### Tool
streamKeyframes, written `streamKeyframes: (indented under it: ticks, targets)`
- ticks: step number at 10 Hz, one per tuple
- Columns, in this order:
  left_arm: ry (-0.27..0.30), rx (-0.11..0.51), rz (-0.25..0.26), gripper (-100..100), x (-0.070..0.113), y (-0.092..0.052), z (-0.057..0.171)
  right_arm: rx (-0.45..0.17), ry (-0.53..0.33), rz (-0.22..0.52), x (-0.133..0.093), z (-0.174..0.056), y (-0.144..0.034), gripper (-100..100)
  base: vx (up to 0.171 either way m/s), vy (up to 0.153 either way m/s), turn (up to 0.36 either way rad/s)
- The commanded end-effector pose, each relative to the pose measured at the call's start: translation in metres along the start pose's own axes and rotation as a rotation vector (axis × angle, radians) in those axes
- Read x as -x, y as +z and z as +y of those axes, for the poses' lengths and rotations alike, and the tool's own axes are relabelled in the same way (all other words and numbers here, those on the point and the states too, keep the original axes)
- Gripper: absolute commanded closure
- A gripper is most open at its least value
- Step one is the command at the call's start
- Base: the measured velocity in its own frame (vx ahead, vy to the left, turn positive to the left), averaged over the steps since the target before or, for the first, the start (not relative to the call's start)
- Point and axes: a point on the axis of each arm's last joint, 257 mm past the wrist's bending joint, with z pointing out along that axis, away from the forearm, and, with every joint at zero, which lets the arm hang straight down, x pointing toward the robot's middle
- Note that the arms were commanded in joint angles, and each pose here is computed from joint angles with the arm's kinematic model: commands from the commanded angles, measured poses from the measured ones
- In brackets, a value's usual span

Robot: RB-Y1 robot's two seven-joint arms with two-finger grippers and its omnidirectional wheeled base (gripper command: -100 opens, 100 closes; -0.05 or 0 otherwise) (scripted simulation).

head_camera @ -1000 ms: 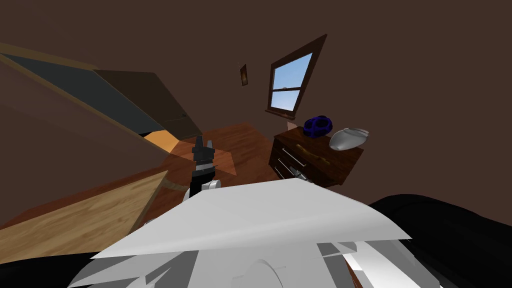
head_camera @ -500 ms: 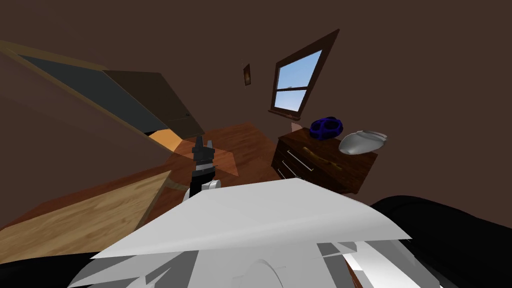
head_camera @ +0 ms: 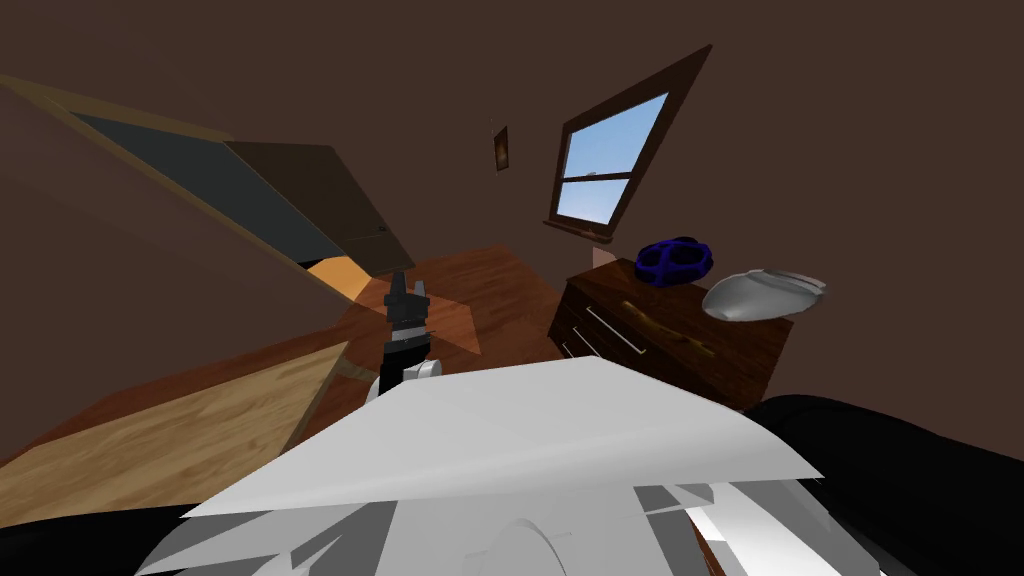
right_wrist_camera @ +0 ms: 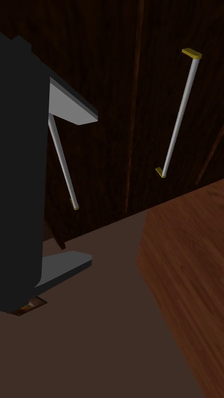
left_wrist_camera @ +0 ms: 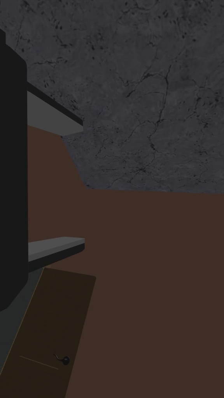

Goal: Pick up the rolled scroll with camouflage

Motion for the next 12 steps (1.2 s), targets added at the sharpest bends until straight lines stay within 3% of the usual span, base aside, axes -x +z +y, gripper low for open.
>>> streamKeyframes:
  ticks: [1,2,3,4,5,6,7,8,9,10,11,12]
  targets:
    - [0.000,0.000,0.000,0,0.000,0.000,0.000,-0.062,-0.039,0.068,-0.018,-0.035,-0.022,-100,0.086,0.041,0.104]
    - [0.000,0.000,0.000,0,0.000,0.000,0.000,-0.070,-0.051,0.077,-0.017,-0.040,-0.023,-100,0.089,0.055,0.072]
    - [0.000,0.000,0.000,0,0.000,0.000,0.000,-0.133,-0.083,0.137,-0.033,-0.072,-0.047,-100,0.127,0.095,0.127]
    - [0.000,0.000,0.000,0,0.000,0.000,0.000,-0.137,-0.098,0.150,-0.033,-0.076,-0.051,-100,0.111,0.068,0.034]
    - [0.000,0.000,0.000,0,0.000,0.000,0.000,-0.202,-0.122,0.212,-0.050,-0.107,-0.080,-100,0.125,0.082,0.098]
    - [0.000,0.000,0.000,0,0.000,0.000,0.000,-0.200,-0.145,0.222,-0.044,-0.110,-0.080,-100,0.105,0.068,0.046]
    - [0.000,0.000,0.000,0,0.000,0.000,0.000,-0.260,-0.173,0.282,-0.057,-0.138,-0.110,-100,0.109,0.070,0.105]
    - [0.000,0.000,0.000,0,0.000,0.000,0.000,-0.259,-0.191,0.292,-0.053,-0.141,-0.112,-100,0.091,0.054,0.054]
    - [0.000,0.000,0.000,0,0.000,0.000,0.000,-0.313,-0.228,0.355,-0.060,-0.167,-0.143,-100,0.117,0.053,0.100]
    - [0.000,0.000,0.000,0,0.000,0.000,0.000,-0.315,-0.238,0.360,-0.057,-0.169,-0.144,-100,0.100,0.039,0.050]
    - [0.000,0.000,0.000,0,0.000,0.000,0.000,-0.362,-0.281,0.419,-0.058,-0.193,-0.173,-100,0.111,0.055,0.105]
    - [0.000,0.000,0.000,0,0.000,0.000,0.000,-0.365,-0.283,0.426,-0.059,-0.194,-0.176,-100,0.108,0.037,0.051]
